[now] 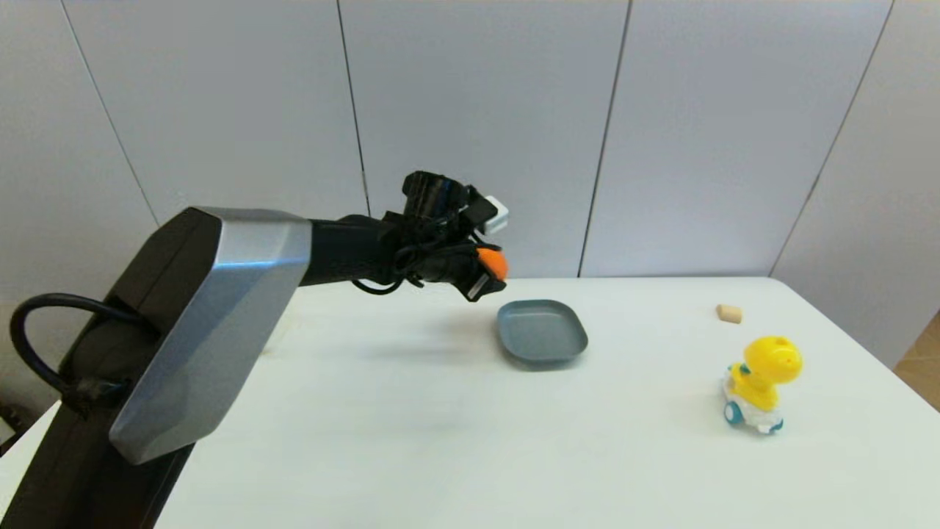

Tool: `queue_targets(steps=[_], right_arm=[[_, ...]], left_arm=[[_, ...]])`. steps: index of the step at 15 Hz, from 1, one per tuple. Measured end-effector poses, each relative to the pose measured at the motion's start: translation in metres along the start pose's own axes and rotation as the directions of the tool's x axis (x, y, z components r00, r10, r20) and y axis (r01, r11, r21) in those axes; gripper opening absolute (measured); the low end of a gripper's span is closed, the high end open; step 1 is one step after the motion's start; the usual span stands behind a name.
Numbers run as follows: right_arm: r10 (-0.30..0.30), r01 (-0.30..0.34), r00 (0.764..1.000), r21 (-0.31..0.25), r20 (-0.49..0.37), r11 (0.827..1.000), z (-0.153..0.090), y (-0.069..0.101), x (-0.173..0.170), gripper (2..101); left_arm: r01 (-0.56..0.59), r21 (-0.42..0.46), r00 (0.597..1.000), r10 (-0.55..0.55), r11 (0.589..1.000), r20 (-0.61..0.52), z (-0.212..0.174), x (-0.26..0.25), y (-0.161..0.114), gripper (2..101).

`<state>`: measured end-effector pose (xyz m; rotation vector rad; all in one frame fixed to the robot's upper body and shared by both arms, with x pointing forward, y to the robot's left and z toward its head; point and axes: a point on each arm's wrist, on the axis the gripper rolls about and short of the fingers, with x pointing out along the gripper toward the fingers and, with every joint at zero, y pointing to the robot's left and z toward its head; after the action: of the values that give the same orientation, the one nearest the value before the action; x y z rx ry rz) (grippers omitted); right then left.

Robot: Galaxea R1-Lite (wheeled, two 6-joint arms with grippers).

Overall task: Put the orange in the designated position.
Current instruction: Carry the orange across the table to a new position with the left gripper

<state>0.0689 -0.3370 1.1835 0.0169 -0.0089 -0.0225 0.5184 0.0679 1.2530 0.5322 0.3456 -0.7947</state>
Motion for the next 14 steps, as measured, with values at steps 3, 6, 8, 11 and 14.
queue_targets(steps=[3, 6, 8, 11, 14], right_arm=[[0.0, 0.0, 1.0, 0.0, 0.0, 1.0, 0.0, 0.0, 0.0, 98.0], [0.0, 0.0, 1.0, 0.0, 0.0, 1.0, 0.0, 0.0, 0.0, 97.9], [0.0, 0.0, 1.0, 0.0, 0.0, 1.0, 0.0, 0.0, 0.0, 98.0], [0.0, 0.0, 1.0, 0.0, 0.0, 1.0, 0.0, 0.0, 0.0, 98.0], [0.0, 0.0, 1.0, 0.0, 0.0, 1.0, 0.0, 0.0, 0.0, 98.0]], left_arm=[[-0.054, 0.022, 0.99, 0.051, 0.998, 0.128, 0.001, 0.02, -0.002, 69.0], [-0.094, 0.031, 0.971, 0.085, 0.995, 0.224, 0.001, 0.032, -0.005, 68.9], [-0.118, 0.031, 0.953, 0.105, 0.992, 0.285, 0.0, 0.04, -0.007, 68.9], [-0.139, 0.021, 0.929, 0.123, 0.99, 0.348, -0.005, 0.052, -0.012, 68.9], [-0.103, -0.023, 0.925, 0.104, 0.994, 0.364, -0.016, 0.066, -0.021, 68.9]])
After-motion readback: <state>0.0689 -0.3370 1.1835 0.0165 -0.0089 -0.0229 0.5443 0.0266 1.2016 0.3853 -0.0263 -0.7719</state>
